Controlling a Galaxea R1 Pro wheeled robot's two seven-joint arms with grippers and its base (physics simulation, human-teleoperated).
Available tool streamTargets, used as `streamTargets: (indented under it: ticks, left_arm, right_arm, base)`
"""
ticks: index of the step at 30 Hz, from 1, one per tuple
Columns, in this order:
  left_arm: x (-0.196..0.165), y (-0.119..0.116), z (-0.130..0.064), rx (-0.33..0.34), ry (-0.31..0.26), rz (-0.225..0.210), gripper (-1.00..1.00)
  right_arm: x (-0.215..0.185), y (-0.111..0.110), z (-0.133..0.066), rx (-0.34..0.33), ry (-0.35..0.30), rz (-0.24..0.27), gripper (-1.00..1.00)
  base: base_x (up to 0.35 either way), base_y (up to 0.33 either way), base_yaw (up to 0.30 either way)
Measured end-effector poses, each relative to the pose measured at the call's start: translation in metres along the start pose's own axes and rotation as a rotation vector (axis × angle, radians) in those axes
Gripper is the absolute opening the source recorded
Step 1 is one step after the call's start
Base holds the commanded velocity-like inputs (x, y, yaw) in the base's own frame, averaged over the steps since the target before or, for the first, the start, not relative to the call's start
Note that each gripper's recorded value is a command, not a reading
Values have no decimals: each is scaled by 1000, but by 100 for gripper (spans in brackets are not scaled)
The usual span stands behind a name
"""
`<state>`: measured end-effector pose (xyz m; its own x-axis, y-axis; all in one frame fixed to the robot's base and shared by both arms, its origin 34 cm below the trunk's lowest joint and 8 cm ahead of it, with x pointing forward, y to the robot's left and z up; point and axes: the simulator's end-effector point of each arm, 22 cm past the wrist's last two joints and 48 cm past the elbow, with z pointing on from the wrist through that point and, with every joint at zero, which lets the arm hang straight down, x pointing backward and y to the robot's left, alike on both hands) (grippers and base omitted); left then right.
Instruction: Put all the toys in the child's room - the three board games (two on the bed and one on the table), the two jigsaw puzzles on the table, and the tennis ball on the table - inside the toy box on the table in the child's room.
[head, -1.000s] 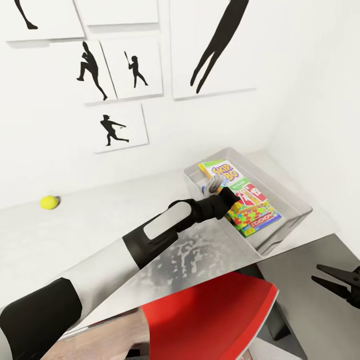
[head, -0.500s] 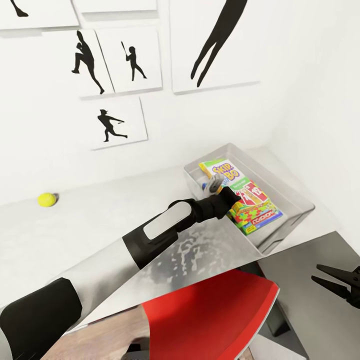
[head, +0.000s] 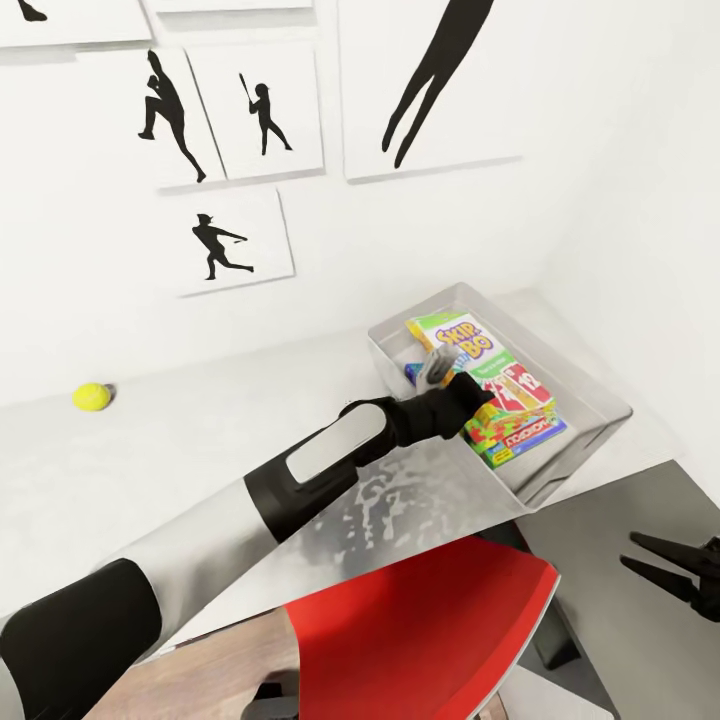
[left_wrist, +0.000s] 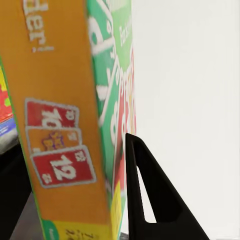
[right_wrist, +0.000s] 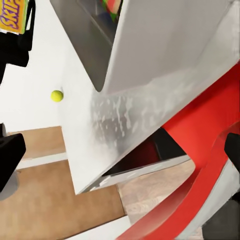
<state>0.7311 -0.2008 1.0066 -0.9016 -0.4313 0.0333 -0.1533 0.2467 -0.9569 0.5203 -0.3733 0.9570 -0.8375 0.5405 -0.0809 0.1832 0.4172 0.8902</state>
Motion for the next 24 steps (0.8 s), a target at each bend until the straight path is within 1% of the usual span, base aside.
streamTargets:
  ticks: [2, 4, 9, 10, 15, 21, 24]
  left_arm:
    - [9, 7, 1, -11, 20, 1, -100]
    - [10, 7, 1, -12, 21, 3, -100]
    - [30, 16, 2, -14, 71, 7, -100]
    - [34, 17, 2, -13, 80, 10, 100]
    - [50, 21, 2, -20, 126, 32, 100]
    - [50, 21, 2, -20, 128, 33, 100]
    - [50, 21, 2, -20, 128, 33, 100]
  right_arm:
    - [2, -7, 0, 10, -7, 15, 100]
    - [4, -7, 2, 4, -12, 24, 100]
    - [6, -16, 1, 27, -13, 30, 100]
    - [7, -18, 1, 31, -13, 30, 100]
    - [9, -24, 1, 54, -6, 23, 100]
    - [12, -31, 0, 83, 5, 11, 100]
    - [12, -31, 0, 85, 6, 10, 100]
  base:
    - [0, 0, 0]
    - [0, 0, 0]
    - [0, 0, 0]
    - [0, 0, 0]
    - [0, 0, 0]
    - [0, 0, 0]
    - [0, 0, 0]
